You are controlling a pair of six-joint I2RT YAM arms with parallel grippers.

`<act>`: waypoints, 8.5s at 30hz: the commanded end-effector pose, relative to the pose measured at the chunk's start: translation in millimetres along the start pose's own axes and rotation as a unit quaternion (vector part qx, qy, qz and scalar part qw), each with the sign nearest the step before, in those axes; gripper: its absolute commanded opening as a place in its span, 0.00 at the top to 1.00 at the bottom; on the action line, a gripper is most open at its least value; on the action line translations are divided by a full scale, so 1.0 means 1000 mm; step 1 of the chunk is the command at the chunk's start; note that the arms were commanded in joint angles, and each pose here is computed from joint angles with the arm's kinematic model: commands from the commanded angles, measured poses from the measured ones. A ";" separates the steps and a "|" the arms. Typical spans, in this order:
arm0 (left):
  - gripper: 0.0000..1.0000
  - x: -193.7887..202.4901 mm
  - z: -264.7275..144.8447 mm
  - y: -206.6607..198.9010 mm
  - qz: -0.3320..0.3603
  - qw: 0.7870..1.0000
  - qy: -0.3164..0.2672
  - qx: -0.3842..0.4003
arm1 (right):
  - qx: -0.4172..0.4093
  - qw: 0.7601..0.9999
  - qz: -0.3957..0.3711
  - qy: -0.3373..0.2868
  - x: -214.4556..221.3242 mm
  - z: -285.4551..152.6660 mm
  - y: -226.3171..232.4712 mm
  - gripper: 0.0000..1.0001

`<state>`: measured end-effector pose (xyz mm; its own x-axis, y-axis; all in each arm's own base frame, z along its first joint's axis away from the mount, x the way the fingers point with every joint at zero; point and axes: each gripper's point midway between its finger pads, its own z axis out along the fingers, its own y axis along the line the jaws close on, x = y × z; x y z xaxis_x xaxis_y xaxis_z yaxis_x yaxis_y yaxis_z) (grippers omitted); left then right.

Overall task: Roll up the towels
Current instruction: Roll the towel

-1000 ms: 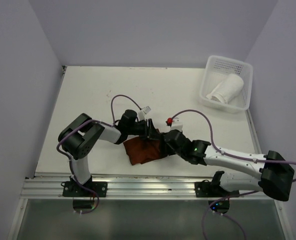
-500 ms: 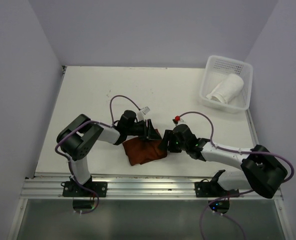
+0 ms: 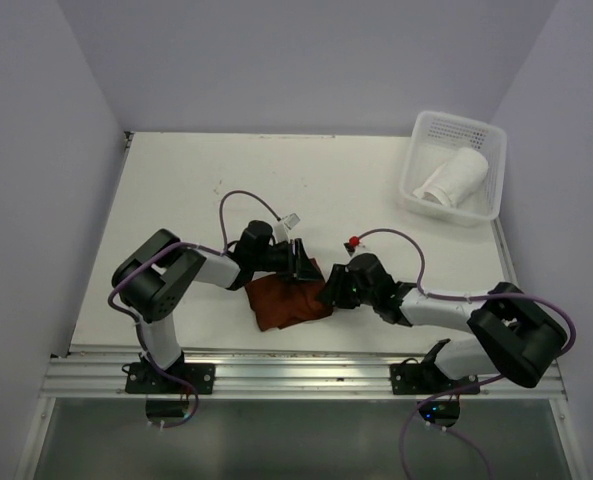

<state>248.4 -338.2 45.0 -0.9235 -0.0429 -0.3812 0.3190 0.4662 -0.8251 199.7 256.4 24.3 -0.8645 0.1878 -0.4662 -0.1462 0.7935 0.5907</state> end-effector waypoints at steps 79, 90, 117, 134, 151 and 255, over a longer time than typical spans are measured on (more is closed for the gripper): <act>0.07 -0.068 -0.081 -0.100 -0.167 0.953 -0.201 0.155 | 0.337 0.856 -0.358 -0.159 -0.009 -0.028 0.021 1.00; 0.11 -0.064 -0.064 -0.106 -0.143 0.961 -0.164 0.172 | 0.372 0.825 -0.401 -0.146 -0.008 -0.023 0.024 1.00; 0.17 0.007 -0.012 0.003 -0.082 0.994 -0.069 -0.030 | 0.372 0.808 -0.444 -0.106 0.007 -0.006 0.034 0.83; 0.18 0.022 -0.016 0.035 -0.075 0.991 -0.067 -0.083 | 0.157 0.938 -0.280 -0.128 0.010 -0.060 0.063 0.41; 0.18 0.025 -0.024 0.021 -0.068 0.992 -0.075 -0.071 | -0.081 0.991 0.063 -0.084 -0.013 -0.045 0.033 0.33; 0.14 -0.050 -0.044 -0.083 -0.157 0.958 -0.226 0.085 | 0.221 0.924 -0.289 -0.120 0.005 -0.023 0.035 1.00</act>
<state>251.3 -332.3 132.3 -0.8308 -0.5402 -0.1341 0.0250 0.2045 -0.9786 177.4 266.0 51.5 -0.5751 -0.2852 -0.7667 -0.3206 0.9409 -0.1094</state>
